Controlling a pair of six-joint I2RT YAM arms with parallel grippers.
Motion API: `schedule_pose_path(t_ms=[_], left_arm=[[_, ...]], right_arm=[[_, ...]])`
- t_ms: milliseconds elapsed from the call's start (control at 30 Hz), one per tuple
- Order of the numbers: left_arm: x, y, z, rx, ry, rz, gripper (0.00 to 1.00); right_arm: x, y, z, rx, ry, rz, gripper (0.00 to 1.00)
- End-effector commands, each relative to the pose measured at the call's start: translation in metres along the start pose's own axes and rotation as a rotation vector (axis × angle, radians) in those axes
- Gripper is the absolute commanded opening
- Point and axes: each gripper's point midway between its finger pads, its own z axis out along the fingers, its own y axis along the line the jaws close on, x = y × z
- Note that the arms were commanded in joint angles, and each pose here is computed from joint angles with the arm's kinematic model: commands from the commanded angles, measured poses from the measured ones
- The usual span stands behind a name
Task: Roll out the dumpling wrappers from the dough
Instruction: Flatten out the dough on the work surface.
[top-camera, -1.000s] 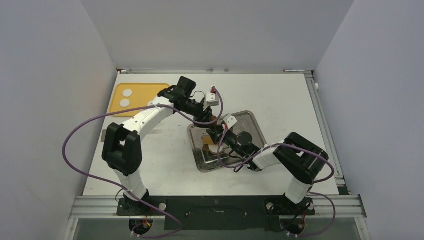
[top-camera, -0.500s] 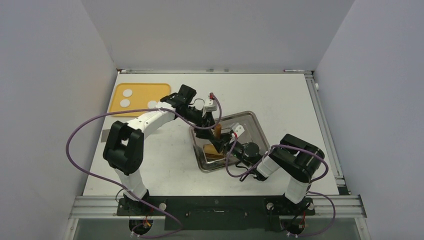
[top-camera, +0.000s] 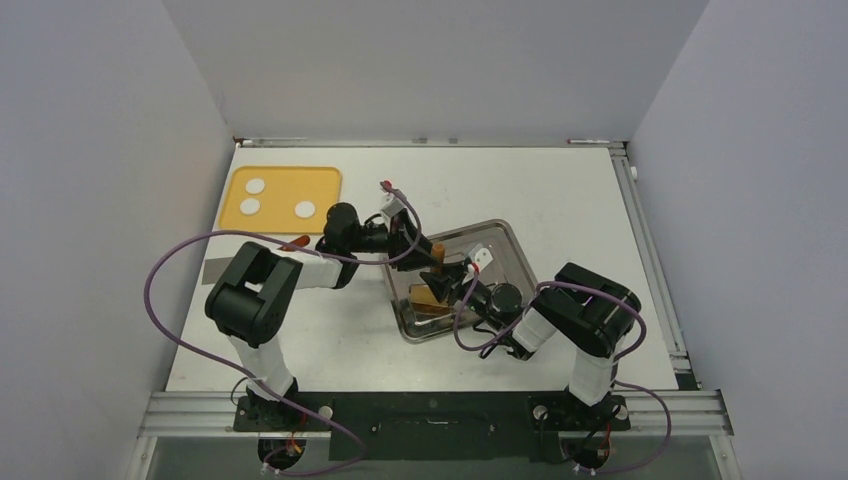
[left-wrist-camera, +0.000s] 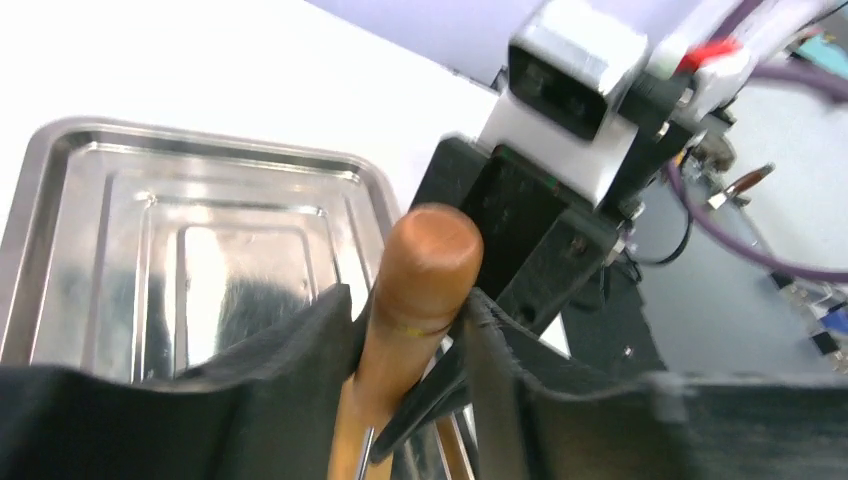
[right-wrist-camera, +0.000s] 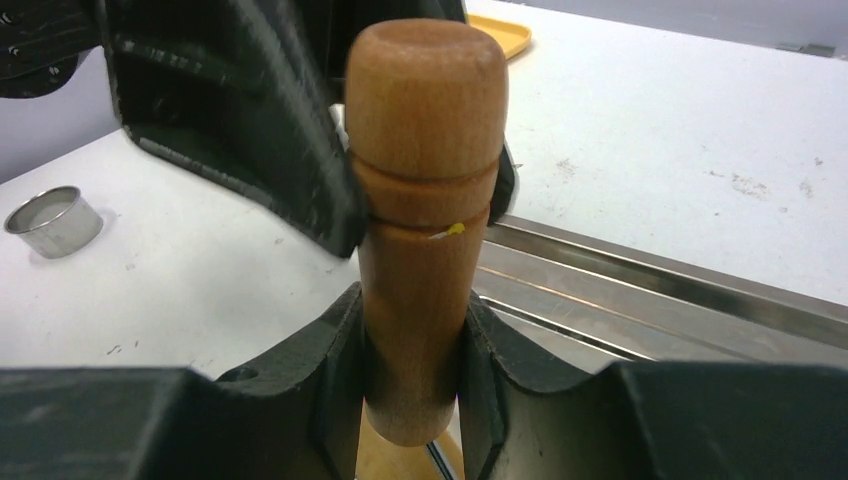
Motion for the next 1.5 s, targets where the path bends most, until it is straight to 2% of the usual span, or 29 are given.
schedule_pose_path(t_ms=[0, 167, 333, 633, 800, 1033, 1100, 1133, 1200, 1400, 1467], left_arm=[[-0.067, -0.026, 0.005, 0.068, -0.191, 0.165, 0.35], [-0.068, -0.021, 0.008, 0.057, -0.180, 0.169, 0.38], [-0.045, -0.014, 0.011, 0.044, -0.142, 0.108, 0.38], [-0.017, -0.021, 0.001, 0.028, -0.163, 0.116, 0.44], [-0.012, -0.011, 0.010, 0.016, -0.145, 0.115, 0.32], [0.009, -0.009, 0.010, -0.002, -0.117, 0.103, 0.33], [0.012, -0.008, 0.011, -0.007, -0.108, 0.103, 0.30], [0.012, -0.009, 0.012, -0.001, -0.106, 0.111, 0.25], [0.013, -0.009, 0.016, -0.001, -0.096, 0.097, 0.01], [-0.007, -0.027, 0.020, 0.045, -0.068, 0.041, 0.00], [-0.020, -0.036, 0.023, 0.052, -0.044, 0.077, 0.00]], right_arm=[[-0.002, 0.000, 0.001, -0.016, -0.009, -0.049, 0.08], [0.000, 0.000, 0.004, -0.025, 0.016, -0.063, 0.08], [-0.003, 0.002, 0.008, -0.031, 0.003, -0.059, 0.08], [-0.001, -0.004, 0.009, -0.022, 0.014, -0.035, 0.08], [0.002, -0.004, 0.009, -0.022, 0.011, -0.026, 0.08], [0.000, -0.007, 0.010, -0.016, 0.006, -0.012, 0.08], [0.000, -0.006, 0.011, -0.021, 0.006, -0.009, 0.08], [0.001, -0.006, 0.010, -0.022, 0.008, -0.007, 0.08], [0.002, -0.007, 0.010, -0.021, 0.012, -0.007, 0.08], [-0.031, -0.003, 0.012, -0.022, -0.047, -0.007, 0.08], [-0.045, -0.004, 0.015, -0.011, -0.060, -0.023, 0.08]])
